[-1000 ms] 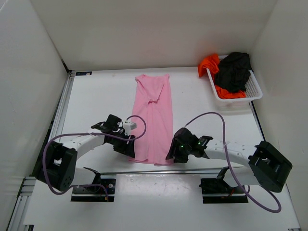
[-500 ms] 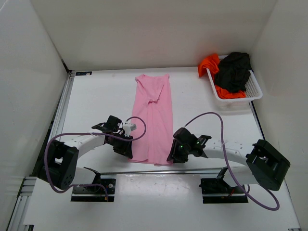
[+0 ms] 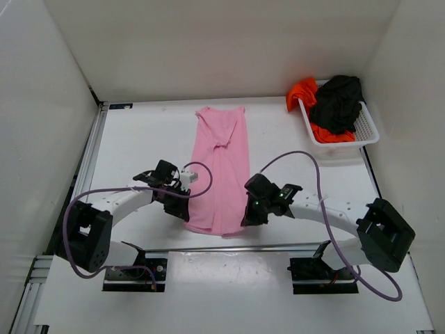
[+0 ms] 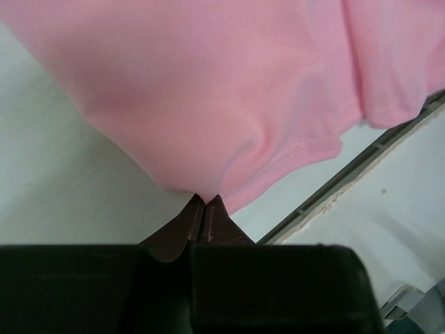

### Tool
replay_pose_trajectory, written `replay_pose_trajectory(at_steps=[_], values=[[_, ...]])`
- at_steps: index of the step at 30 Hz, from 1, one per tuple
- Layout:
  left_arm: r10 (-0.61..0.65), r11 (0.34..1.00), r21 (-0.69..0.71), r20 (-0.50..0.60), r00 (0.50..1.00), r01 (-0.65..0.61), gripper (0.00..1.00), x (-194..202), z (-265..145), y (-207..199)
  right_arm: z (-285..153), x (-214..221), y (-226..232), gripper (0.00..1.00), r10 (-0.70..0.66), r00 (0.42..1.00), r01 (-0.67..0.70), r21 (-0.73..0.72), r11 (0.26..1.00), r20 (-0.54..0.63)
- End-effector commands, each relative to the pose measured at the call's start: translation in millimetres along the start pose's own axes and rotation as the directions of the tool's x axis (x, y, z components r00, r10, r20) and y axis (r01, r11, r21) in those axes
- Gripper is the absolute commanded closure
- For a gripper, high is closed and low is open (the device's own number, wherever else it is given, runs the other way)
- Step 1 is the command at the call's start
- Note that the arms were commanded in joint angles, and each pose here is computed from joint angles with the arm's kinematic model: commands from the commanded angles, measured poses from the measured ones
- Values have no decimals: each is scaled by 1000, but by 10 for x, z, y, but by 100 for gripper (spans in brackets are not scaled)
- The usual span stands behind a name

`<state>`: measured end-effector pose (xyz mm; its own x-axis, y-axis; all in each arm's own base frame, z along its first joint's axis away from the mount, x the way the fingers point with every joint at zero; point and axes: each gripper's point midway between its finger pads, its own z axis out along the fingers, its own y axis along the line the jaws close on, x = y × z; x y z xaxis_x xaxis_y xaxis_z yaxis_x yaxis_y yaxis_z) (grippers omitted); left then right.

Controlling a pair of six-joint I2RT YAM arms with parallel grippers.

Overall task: Fold and stack the t-shirts
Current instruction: Grab the bottom of the folded rectangular tshirt with both arms, then fold the folded rectangular tshirt in 1/3 of the way

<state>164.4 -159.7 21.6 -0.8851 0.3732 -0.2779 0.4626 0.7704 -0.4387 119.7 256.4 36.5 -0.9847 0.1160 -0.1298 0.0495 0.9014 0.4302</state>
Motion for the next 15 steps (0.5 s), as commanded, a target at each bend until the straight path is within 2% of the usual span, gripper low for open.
replay_pose_trajectory(at_steps=[1, 3, 5, 10, 15], values=[[69, 998, -6, 104, 992, -69, 90, -369, -217, -104, -313, -357, 314, 100, -86, 992, 89, -35, 995, 90], [75, 996, -48, 116, 990, -70, 90, -455, -311, -80, -464, -623, 450, 100, -114, 984, 122, -51, 991, 139], [98, 992, -96, 162, 982, -83, 90, -707, -453, -73, -529, -744, 453, 100, -150, 980, 157, -42, 987, 130], [120, 978, -194, 248, 961, -72, 90, -1371, -791, -9, -630, -1398, 508, 100, -114, 981, 126, -71, 989, 154], [122, 970, -238, 304, 945, -49, 90, -1825, -939, 103, -591, -1971, 536, 100, -118, 981, 132, -88, 987, 154]])
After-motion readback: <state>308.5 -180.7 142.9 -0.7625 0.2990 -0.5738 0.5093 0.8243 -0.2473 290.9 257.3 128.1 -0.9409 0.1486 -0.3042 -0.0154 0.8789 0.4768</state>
